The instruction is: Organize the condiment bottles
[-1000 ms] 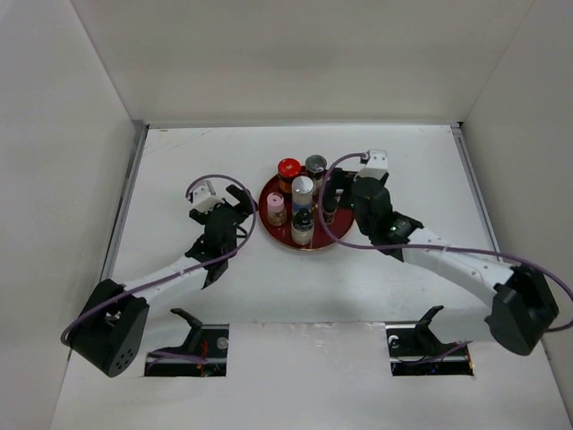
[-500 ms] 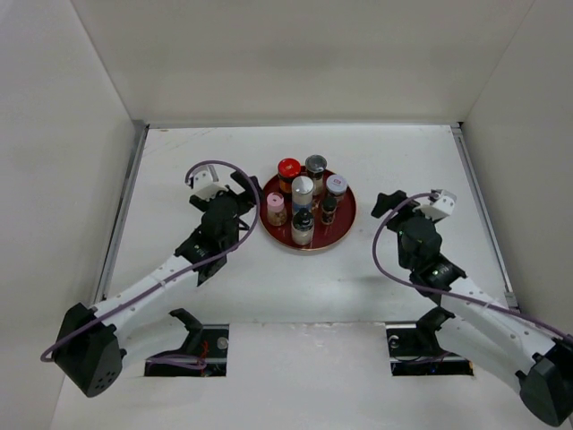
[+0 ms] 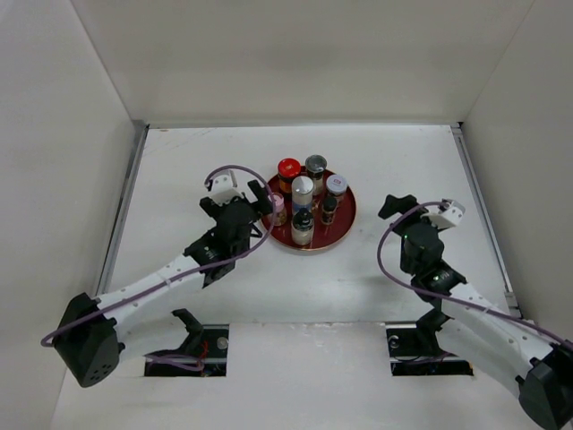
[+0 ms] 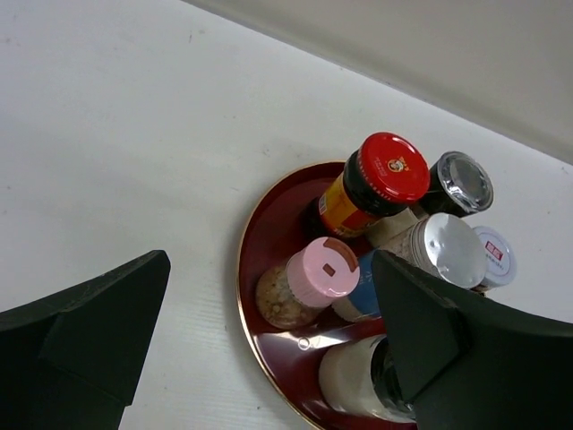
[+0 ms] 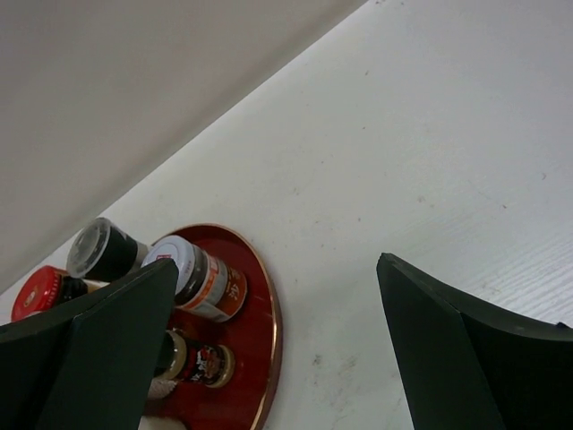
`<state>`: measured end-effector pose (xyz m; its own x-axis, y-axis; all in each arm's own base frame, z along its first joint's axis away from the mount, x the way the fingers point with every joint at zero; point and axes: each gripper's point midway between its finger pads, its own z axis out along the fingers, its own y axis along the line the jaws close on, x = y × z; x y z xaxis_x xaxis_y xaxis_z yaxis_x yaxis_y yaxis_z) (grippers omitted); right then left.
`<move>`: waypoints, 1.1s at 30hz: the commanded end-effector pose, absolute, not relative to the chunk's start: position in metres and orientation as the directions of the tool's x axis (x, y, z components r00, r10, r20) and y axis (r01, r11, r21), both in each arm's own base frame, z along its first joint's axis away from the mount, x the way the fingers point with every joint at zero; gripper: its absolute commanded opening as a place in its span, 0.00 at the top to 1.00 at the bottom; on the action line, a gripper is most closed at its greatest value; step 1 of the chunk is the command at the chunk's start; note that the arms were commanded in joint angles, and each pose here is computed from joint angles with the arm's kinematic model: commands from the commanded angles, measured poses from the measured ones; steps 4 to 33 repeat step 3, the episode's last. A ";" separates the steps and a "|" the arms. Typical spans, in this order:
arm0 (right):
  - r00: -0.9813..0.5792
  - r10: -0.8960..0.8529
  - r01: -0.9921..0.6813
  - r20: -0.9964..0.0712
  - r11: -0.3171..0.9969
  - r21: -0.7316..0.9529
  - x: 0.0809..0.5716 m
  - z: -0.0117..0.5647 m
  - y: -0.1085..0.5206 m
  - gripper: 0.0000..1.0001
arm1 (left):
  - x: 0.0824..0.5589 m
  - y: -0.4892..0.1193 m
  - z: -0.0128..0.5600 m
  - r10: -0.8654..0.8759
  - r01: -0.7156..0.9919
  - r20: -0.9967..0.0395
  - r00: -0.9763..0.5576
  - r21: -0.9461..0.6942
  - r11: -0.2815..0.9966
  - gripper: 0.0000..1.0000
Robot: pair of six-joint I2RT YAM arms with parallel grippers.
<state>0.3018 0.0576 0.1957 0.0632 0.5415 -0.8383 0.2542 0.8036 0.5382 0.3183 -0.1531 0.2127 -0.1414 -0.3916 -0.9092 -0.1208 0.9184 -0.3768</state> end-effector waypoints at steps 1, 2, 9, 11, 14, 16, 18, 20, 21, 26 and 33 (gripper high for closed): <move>0.124 0.593 0.210 -0.795 0.768 0.605 0.303 0.212 0.059 0.00 | 0.321 -0.153 0.240 -0.389 -0.131 -0.917 -0.085 -0.377 0.917 0.00; 0.124 0.595 0.205 -0.794 0.767 0.607 0.303 0.212 0.060 0.00 | 0.320 -0.153 0.241 -0.382 -0.132 -0.920 -0.085 -0.370 0.920 0.00; 0.123 0.596 0.204 -0.794 0.768 0.607 0.302 0.212 0.059 0.00 | 0.319 -0.153 0.242 -0.376 -0.132 -0.923 -0.084 -0.363 0.922 0.00; 0.123 0.596 0.204 -0.794 0.768 0.607 0.302 0.212 0.059 0.00 | 0.319 -0.153 0.242 -0.376 -0.132 -0.923 -0.084 -0.363 0.922 0.00; 0.123 0.596 0.204 -0.794 0.768 0.607 0.302 0.212 0.059 0.00 | 0.319 -0.153 0.242 -0.376 -0.132 -0.923 -0.084 -0.363 0.922 0.00; 0.123 0.596 0.204 -0.794 0.768 0.607 0.302 0.212 0.059 0.00 | 0.319 -0.153 0.242 -0.376 -0.132 -0.923 -0.084 -0.363 0.922 0.00; 0.123 0.596 0.204 -0.794 0.768 0.607 0.302 0.212 0.059 0.00 | 0.319 -0.153 0.242 -0.376 -0.132 -0.923 -0.084 -0.363 0.922 0.00; 0.123 0.596 0.204 -0.794 0.768 0.607 0.302 0.212 0.059 0.00 | 0.319 -0.153 0.242 -0.376 -0.132 -0.923 -0.084 -0.363 0.922 0.00; 0.123 0.596 0.204 -0.794 0.768 0.607 0.302 0.212 0.059 0.00 | 0.319 -0.153 0.242 -0.376 -0.132 -0.923 -0.084 -0.363 0.922 0.00; 0.123 0.596 0.204 -0.794 0.768 0.607 0.302 0.212 0.059 0.00 | 0.319 -0.153 0.242 -0.376 -0.132 -0.923 -0.084 -0.363 0.922 0.00; 0.123 0.596 0.204 -0.794 0.768 0.607 0.302 0.212 0.059 0.00 | 0.319 -0.153 0.242 -0.376 -0.132 -0.923 -0.084 -0.363 0.922 0.00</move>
